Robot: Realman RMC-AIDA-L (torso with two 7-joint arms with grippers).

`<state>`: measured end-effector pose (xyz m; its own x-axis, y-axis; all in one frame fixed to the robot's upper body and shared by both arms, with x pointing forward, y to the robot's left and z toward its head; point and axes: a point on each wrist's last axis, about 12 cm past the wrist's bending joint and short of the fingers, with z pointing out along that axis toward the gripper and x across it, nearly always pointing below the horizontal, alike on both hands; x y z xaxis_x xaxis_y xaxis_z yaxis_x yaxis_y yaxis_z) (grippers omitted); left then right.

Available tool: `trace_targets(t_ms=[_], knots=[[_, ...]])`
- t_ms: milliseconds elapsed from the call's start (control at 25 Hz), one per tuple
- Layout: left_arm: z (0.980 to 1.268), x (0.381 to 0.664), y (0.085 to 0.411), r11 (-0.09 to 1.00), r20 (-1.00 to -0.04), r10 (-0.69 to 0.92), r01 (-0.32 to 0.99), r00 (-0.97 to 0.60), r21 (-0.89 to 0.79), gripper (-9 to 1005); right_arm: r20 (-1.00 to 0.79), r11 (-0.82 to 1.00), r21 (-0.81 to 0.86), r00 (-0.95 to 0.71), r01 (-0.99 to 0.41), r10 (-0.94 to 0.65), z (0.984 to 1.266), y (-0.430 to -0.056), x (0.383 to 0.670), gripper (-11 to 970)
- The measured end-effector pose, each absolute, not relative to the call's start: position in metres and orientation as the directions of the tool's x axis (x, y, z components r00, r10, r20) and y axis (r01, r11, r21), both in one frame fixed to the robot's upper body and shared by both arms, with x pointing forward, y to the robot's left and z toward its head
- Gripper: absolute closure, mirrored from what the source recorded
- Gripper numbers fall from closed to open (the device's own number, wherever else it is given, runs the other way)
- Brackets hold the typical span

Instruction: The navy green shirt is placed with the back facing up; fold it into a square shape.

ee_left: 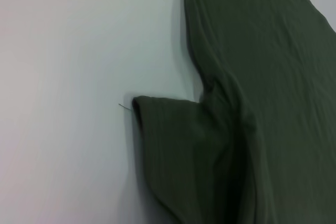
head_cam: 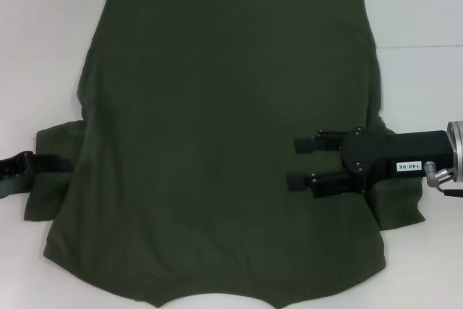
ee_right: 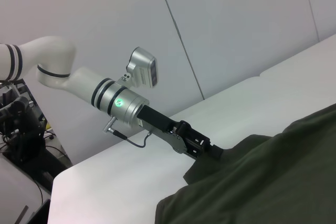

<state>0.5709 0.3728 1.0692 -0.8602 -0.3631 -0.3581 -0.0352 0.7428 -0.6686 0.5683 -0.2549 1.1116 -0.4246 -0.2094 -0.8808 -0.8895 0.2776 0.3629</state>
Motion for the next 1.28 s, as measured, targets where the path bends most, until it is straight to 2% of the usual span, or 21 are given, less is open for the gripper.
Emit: trace_targets(t_ms=[160,600,800,1040,1280], knots=[[1.068,0.571,0.373,0.750,-0.358,-0.361,-0.041,-0.861,-0.660,492,-0.881,0.277,0.363,-0.425,-0.890,-0.209,1.112,-0.255,0.568,40],[1.065,0.572,0.373,0.774,-0.364,-0.347,-0.045,-0.864,-0.631,734,-0.881,0.275,0.364,-0.425,-0.890,-0.208,1.113,-0.254,0.569,43],[1.066,0.573,0.372,0.776,-0.363,-0.341,-0.041,-0.867,-0.630,927,-0.881,0.274,0.365,-0.425,-0.890,-0.207,1.112,-0.253,0.569,44],[1.076,0.576,0.382,0.774,-0.369,-0.346,-0.040,-0.862,-0.632,970,-0.881,0.274,0.364,-0.425,-0.890,-0.207,1.113,-0.253,0.569,46],[1.117,0.590,0.407,0.785,-0.382,-0.331,-0.027,-0.863,-0.619,968,-0.881,0.281,0.367,-0.428,-0.887,-0.201,1.113,-0.255,0.569,47]])
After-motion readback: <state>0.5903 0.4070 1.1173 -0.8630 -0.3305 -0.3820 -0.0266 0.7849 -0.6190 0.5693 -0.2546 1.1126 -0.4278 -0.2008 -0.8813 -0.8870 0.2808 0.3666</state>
